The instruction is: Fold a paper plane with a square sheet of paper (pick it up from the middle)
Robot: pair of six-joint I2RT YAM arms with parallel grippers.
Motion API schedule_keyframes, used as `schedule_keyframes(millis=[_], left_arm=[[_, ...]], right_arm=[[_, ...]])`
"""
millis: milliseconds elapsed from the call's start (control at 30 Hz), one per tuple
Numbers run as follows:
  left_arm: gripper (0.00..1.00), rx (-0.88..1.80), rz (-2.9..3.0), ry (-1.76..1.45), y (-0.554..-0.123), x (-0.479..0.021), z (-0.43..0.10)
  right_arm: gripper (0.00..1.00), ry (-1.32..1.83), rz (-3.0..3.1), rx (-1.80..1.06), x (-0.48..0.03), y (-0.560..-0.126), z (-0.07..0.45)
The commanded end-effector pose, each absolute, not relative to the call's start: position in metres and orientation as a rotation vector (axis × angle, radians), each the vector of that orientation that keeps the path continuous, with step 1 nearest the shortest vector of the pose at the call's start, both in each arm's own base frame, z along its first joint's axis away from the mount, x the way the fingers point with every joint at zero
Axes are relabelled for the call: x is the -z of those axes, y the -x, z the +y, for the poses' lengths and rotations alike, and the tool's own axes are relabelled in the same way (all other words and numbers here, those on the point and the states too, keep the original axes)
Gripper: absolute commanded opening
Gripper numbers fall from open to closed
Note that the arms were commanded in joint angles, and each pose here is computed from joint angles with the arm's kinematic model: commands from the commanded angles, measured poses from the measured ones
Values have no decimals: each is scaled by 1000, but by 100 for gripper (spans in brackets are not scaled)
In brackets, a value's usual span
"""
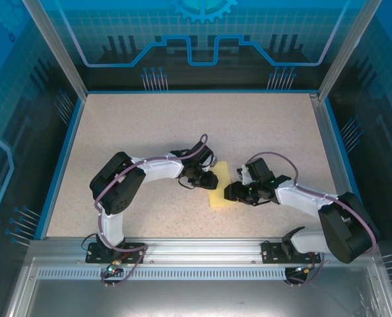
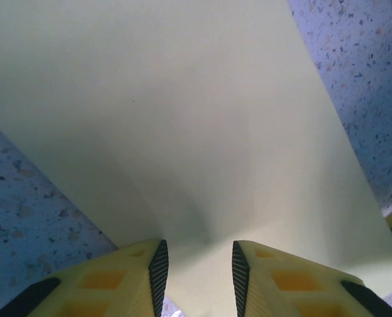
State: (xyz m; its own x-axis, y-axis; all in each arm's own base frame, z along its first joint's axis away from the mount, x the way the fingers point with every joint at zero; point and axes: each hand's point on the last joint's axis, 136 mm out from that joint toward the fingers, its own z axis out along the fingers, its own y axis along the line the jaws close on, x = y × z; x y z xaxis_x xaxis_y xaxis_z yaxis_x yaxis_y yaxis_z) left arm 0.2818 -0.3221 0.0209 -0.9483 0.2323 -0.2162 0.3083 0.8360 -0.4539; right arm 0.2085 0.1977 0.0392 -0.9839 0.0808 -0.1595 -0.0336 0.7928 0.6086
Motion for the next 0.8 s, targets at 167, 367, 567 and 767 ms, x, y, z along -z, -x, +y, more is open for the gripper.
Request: schedule_keyframes(millis=[167,367,567,767], left_arm=[[35,711,2882,-462,-279,-11,-318],[35,735,2878,-463,-280,-14,-322],[35,791,2860,-476,-279,-25,-328],[35,838,2839,-483,-279,-37,-333]], right_arm=[[39,-34,2746,-1085,-55,-204,208],[24,-36,2732,-1111,-57,-208,213],[17,-32,2714,-1159,-59,-217,222],[12,-28,2703,-1185,-60,-227,231]])
